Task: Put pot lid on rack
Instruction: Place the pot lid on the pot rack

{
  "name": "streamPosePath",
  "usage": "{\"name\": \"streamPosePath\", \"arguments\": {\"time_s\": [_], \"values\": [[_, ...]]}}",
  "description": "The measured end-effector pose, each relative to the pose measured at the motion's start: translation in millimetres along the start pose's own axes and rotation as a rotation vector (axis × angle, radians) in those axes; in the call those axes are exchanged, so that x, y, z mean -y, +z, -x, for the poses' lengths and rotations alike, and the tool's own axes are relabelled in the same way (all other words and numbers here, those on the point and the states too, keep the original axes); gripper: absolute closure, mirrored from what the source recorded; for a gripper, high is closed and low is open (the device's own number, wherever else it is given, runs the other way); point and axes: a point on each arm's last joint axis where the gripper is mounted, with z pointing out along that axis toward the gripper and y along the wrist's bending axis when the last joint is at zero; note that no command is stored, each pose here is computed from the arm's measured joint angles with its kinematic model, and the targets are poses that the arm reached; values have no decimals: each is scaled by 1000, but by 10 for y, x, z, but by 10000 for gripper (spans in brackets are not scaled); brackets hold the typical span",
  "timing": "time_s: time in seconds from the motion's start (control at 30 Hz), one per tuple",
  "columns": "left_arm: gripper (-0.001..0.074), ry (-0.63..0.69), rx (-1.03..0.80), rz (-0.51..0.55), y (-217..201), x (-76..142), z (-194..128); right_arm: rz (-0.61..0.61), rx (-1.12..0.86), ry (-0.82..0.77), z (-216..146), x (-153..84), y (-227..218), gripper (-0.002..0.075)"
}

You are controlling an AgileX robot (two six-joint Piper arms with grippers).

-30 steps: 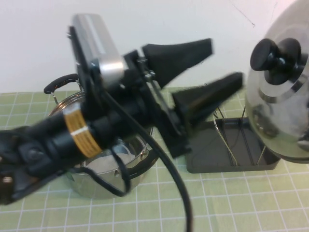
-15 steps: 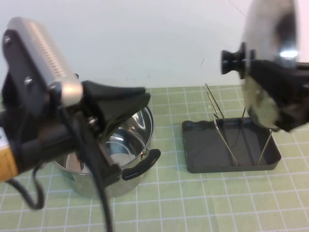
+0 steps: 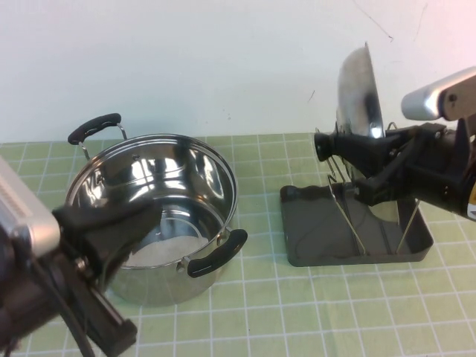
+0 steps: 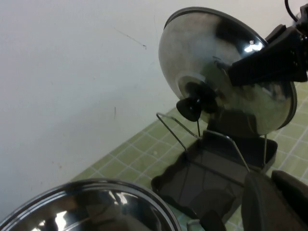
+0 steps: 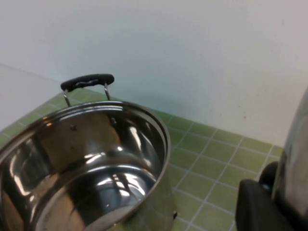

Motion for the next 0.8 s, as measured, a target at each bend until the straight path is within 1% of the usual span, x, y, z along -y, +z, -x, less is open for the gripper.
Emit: {"name": "streamPosePath", "arguments": {"time_s": [0.23,0.4,0.6,0.63,0.67,0.7,0.8], "values": [[734,-24,-55,-8,5,30,-209,-10,-71,14,-172,64,172,652],[734,-28,-58,-5,6,28,-220,-13,-118,24,-300,104,282,652],[734,-28,-58,-5,6,28,-220,-13,-125,16,-316,112,307,643],[734,-28,-58,-5,6,28,-220,-17,-126,16,-317,121,306,627],[734,-28,-58,-5,6,28,-220,-23,-129,17,-320,132,304,594],[734,-30,-58,-5,6,28,-220,-31,-134,17,-324,143,302,546],[734,-39,-58,-4,6,28,-220,-62,-164,21,-353,177,299,371]]}}
